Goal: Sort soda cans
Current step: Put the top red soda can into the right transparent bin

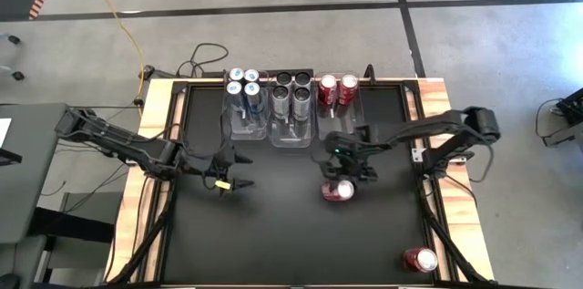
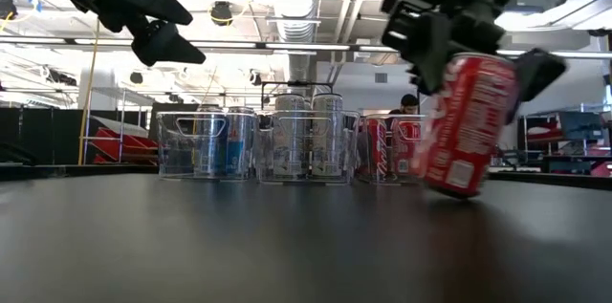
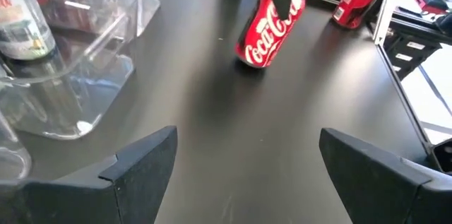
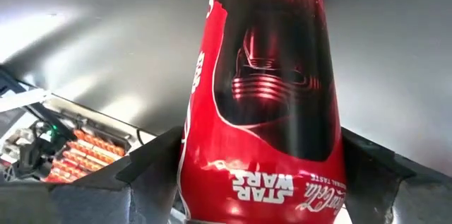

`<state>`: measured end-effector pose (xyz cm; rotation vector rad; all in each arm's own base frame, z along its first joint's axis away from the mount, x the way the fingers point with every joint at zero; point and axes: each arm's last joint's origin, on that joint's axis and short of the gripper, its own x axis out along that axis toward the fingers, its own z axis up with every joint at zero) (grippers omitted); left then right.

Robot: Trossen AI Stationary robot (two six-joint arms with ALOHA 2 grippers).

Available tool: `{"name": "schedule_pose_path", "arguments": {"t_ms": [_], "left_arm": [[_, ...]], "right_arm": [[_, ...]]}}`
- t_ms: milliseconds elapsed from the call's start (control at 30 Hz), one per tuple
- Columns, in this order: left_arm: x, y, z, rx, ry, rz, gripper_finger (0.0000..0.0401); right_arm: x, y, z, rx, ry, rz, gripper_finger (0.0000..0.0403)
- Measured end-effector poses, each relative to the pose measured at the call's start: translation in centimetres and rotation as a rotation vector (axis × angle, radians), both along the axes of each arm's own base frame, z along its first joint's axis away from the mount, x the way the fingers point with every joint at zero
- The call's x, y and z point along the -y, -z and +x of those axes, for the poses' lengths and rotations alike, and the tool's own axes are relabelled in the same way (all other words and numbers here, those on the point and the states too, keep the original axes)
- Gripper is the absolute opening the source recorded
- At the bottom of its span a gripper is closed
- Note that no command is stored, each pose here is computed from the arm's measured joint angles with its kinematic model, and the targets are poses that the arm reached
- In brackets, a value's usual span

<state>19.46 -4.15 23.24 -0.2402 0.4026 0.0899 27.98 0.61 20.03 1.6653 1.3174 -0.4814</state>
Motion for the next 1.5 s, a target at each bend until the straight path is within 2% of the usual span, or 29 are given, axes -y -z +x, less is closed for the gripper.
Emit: {"name": "schedule_pose_path", "arguments": {"t_ms": [200, 300, 500, 667, 967, 1100, 1367, 1500], "left_arm": [[0.7, 0.3, -0.3, -0.038, 0.026, -0.016, 0.0343], [0.8, 0.5, -0.4, -0.049, -0.014, -0.06, 0.0343], [1.2, 0.5, -0.6, -0.05, -0.02, -0.081, 0.0343], [1.3, 0.5, -0.6, -0.045, -0.034, -0.072, 0.0343], [1.4, 0.5, -0.7, -0.045, -0.029, -0.071, 0.0343], [1.5, 0.5, -0.7, -0.045, -0.022, -0.066, 0.0343], [1.5, 0.5, -0.7, -0.046, -0.018, -0.059, 0.0343], [1.5, 0.5, -0.7, -0.047, -0.017, -0.058, 0.0343]], "right_arm": [[1.7, 0.2, 1.7, -0.033, -0.059, -0.024, 0.0327], [2.3, 0.2, 1.9, -0.045, -0.079, -0.029, 0.0327], [2.8, -0.1, 2.3, 0.016, -0.093, -0.054, 0.0327], [2.9, -0.2, 2.7, 0.049, -0.073, -0.07, 0.0327], [3.0, -0.2, 2.3, -0.027, -0.019, -0.008, 0.0328], [2.7, -0.2, 2.5, -0.002, -0.041, -0.036, 0.0341], [2.2, -1.0, 3.0, 0.033, -0.062, -0.097, 0.0394], [2.6, -1.4, 3.1, 0.033, -0.046, -0.098, 0.0397]]}}
